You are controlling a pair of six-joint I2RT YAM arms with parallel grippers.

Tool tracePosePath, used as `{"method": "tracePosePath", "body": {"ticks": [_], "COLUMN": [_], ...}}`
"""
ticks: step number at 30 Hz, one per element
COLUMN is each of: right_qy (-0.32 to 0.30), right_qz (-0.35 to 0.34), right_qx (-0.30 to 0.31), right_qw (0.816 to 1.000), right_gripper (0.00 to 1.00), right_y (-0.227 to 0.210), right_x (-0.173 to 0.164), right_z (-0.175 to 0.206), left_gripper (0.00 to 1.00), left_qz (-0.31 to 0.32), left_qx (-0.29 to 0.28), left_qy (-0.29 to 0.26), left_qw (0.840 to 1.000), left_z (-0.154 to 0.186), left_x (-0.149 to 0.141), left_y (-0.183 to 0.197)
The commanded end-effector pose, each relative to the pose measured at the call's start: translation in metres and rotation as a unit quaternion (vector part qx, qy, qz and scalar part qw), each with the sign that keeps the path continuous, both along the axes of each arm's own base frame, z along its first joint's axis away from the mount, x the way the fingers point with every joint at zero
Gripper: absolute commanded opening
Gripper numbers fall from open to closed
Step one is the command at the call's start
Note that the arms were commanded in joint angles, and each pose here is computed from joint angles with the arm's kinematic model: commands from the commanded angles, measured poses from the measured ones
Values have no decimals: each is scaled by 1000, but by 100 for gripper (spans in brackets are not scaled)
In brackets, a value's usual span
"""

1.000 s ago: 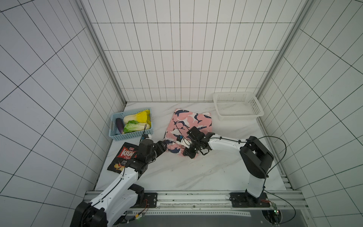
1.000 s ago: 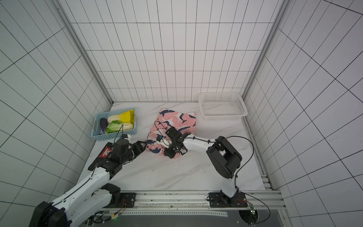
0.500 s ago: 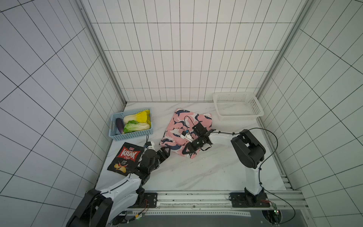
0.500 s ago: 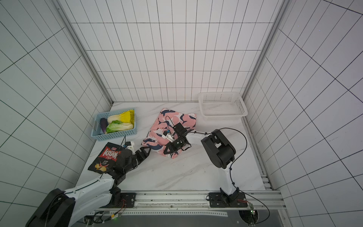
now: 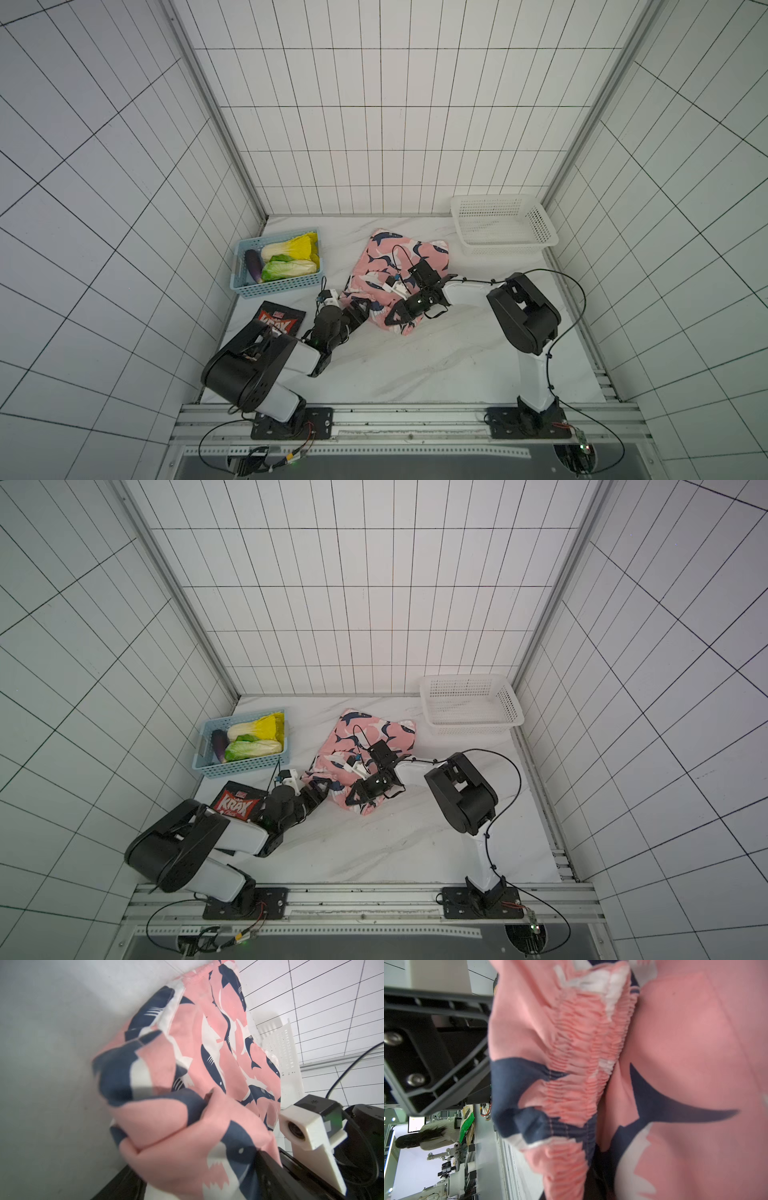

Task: Roll up the shorts
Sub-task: Roll the shorts at the center of the board.

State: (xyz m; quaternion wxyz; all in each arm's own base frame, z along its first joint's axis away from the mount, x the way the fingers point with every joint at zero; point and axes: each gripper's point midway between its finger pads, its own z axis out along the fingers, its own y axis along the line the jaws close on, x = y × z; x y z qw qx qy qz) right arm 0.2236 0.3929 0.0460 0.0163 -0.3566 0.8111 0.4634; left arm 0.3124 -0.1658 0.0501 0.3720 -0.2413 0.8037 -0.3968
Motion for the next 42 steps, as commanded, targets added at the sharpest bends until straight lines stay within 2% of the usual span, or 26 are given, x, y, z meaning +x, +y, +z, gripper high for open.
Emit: {"method": "tracePosePath", "body": {"ticks": [1,3,4,6,9,13,15,17,19,21,24,26,28,32,38,42], "right_qy": [29,31,33,33,29,13,-21,-84,-162,-249,-374,-438,-491,-556,-597,-600], "right_qz": [1,1,0,-2,-10,-48,-67,-80,-79,-70,-41,-20,6,45,53,68], "right_qx": [-9,-9,-10,-10,-14,-36,-71,-129,-184,-222,-240,-224,-208,-195,-220,-233], "right_qw": [1000,999,999,999,999,998,995,985,966,940,895,871,846,806,770,762], "right_gripper": [0,0,0,0,0,13,26,38,45,51,60,61,68,70,70,70], "right_y": [-7,-8,-8,-9,-12,-24,-36,-53,-68,-75,-67,-53,-39,-17,-10,-8], "right_x": [-7,-7,-7,-7,-3,10,17,22,26,26,16,4,-8,-23,-11,-8], "right_z": [-15,-16,-17,-17,-15,-10,-7,-5,2,15,37,49,53,45,17,-1], "left_gripper": [80,70,59,31,0,0,0,0,0,0,0,0,0,0,0,0], "left_qz": [-1,0,-1,-3,8,19,26,35,43,50,51,51,52,48,44,46], "left_qx": [-32,-46,-53,-67,-80,-75,-50,-8,31,41,48,46,45,39,25,20], "left_qy": [-48,-44,-42,-32,-30,-2,25,58,71,79,104,119,130,144,156,165], "left_qw": [998,998,998,997,996,997,998,998,996,995,992,991,989,988,986,985], "left_z": [16,11,9,4,4,3,-1,-5,-3,-2,-5,-8,-10,-8,-4,-3], "left_x": [13,14,16,17,19,18,14,9,6,5,4,4,3,2,-2,-5], "left_y": [-9,-10,-11,-12,-5,4,9,14,18,23,23,22,21,18,14,16]}}
